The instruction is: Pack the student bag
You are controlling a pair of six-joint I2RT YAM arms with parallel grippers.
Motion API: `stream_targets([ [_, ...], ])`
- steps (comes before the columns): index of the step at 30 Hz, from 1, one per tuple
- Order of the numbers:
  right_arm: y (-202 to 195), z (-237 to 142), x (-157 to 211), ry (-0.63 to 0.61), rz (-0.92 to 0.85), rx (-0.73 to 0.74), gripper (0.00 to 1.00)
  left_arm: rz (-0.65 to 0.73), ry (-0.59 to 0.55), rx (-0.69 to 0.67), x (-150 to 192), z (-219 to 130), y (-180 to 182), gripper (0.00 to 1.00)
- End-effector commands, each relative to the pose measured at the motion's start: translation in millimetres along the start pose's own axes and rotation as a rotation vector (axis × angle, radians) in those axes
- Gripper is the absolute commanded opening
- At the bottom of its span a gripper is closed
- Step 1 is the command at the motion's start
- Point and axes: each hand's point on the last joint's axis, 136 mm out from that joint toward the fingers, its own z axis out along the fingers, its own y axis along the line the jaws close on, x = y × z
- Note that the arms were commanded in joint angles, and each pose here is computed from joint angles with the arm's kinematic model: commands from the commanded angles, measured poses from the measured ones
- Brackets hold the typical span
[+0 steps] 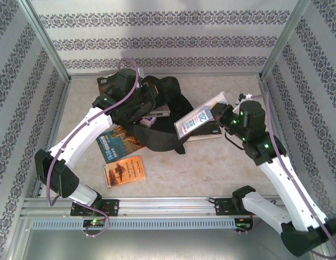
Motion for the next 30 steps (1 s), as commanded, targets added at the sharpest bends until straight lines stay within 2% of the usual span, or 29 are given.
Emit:
stream_targets([
  [1, 21.6, 22.2, -18.5, -0.083, 0.085, -0.043, 0.00, 0.013, -0.135, 0.116, -34.1, -27.3, -31.0, 0.00],
  [5, 4.4, 64.4, -11.3, -0.078, 0.265, 0.080, 0.00, -0.006, -0.147, 0.142, -37.0, -24.9, -34.9, 0.00],
  [9, 6.9, 100.5, -7.4, -0.093, 0.354, 0.078, 0.00, -0.015, -0.150, 0.166, -39.9, -23.0, -40.6, 0.00],
  [14, -5.2, 142.7, 16.1, -0.074, 0.430, 0.119, 0.00, -0.025, -0.162, 0.183, -44.3, -22.3, -45.7, 0.00],
  [21, -4.4, 199.9, 60.5, -0.013, 0.459, 0.121, 0.00, -0.047, -0.170, 0.201, -50.9, -18.0, -51.7, 0.00],
  [25, 7.7, 239.9, 96.9, 0.081, 0.446, 0.091, 0.02, -0.047, -0.178, 0.199, -53.0, -16.3, -51.4, 0.00],
  [26, 11.8, 248.7, 104.6, 0.108, 0.445, 0.078, 0.07, -0.049, -0.180, 0.193, -53.4, -15.9, -49.0, 0.00],
  [29, 20.6, 267.1, 121.1, 0.162, 0.447, 0.037, 0.47, -0.064, -0.199, 0.173, -56.1, -16.8, -40.7, 0.00],
  [30, 21.0, 267.7, 122.4, 0.169, 0.449, 0.034, 0.53, -0.074, -0.204, 0.170, -57.4, -18.2, -38.2, 0.00],
])
